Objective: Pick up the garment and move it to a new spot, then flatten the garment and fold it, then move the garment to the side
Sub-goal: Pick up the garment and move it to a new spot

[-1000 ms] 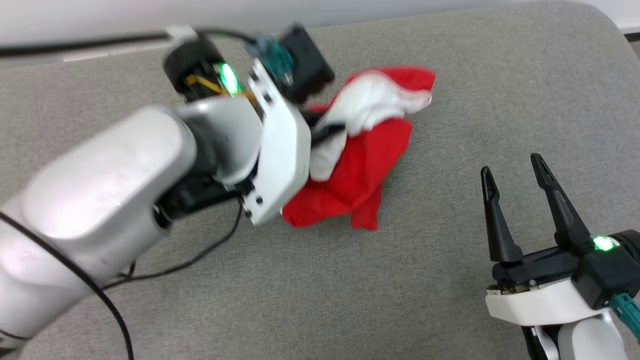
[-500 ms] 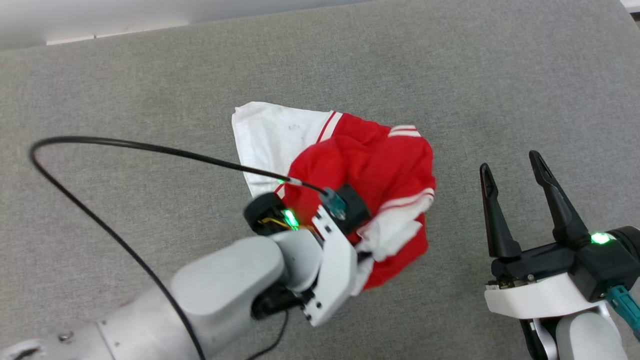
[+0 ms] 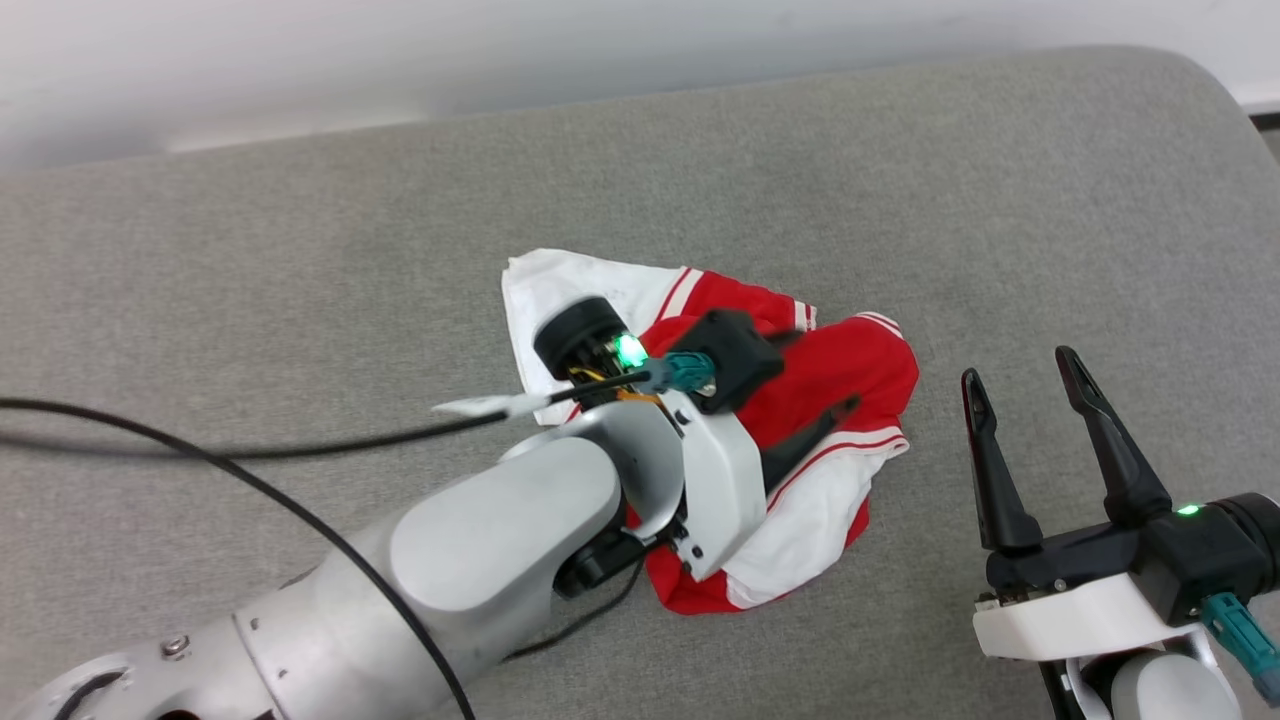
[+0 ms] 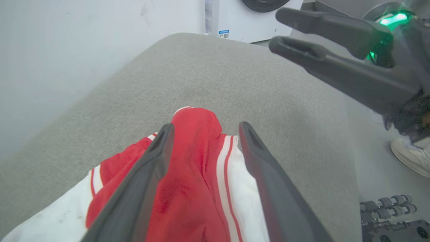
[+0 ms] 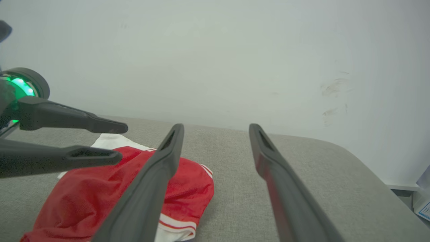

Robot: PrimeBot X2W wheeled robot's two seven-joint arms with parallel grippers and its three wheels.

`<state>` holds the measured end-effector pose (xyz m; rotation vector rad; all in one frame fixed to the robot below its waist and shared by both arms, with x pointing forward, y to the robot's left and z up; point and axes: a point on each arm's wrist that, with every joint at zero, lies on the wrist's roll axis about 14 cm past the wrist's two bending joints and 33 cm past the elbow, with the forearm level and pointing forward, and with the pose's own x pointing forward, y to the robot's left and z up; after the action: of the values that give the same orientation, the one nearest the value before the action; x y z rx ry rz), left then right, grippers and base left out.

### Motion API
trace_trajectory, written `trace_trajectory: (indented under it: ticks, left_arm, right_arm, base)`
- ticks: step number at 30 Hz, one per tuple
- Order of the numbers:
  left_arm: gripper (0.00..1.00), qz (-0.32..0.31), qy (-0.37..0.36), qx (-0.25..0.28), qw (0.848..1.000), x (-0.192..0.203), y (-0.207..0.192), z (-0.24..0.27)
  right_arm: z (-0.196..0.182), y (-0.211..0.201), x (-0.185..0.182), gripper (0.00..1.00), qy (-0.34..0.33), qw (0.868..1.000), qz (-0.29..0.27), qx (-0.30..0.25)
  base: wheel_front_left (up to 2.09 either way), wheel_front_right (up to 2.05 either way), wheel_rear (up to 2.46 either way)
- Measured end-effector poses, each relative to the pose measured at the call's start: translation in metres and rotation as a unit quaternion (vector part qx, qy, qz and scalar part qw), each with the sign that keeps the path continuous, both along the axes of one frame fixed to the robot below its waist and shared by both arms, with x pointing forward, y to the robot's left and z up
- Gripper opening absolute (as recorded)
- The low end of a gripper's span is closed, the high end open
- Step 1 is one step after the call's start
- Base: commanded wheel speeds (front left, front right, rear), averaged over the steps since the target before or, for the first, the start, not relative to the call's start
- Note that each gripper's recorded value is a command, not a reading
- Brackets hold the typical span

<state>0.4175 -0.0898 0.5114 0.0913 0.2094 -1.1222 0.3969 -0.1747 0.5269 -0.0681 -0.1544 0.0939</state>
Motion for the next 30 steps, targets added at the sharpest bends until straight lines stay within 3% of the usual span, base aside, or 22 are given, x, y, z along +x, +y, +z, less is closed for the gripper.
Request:
trace_trajectory:
  ticks: [6,14,20,22,27,30]
  left_arm:
    - [1.00,0.108,-0.111,-0.048,0.987,0.029,0.043,0.038]
    - [1.00,0.326,-0.178,-0.057,0.927,0.050,0.148,0.050]
    - [1.00,0.435,-0.199,-0.071,0.875,0.031,0.208,0.058]
    - [1.00,0.479,-0.207,-0.073,0.850,0.019,0.235,0.060]
    - [1.00,0.527,-0.208,-0.070,0.821,-0.008,0.263,0.054]
    - [1.00,0.530,-0.209,-0.071,0.819,-0.024,0.265,0.050]
  right_arm:
    - [0.004,0.005,-0.004,1.00,-0.005,1.000,0.007,0.006]
    - [0.002,0.007,-0.009,1.00,-0.002,1.000,0.010,0.021]
    - [0.002,0.009,-0.012,1.00,-0.001,0.999,0.014,0.029]
    - [0.003,0.010,-0.015,1.00,-0.002,0.999,0.015,0.032]
    - [0.004,0.008,-0.021,1.00,-0.003,0.999,0.011,0.040]
    - [0.005,0.004,-0.026,1.00,-0.002,0.999,0.006,0.047]
  base:
    - [0.00,0.00,0.00]
    - [0.00,0.00,0.00]
    - [0.00,0.00,0.00]
    - [0.00,0.00,0.00]
    - [0.00,0.00,0.00]
    - [0.00,0.00,0.00]
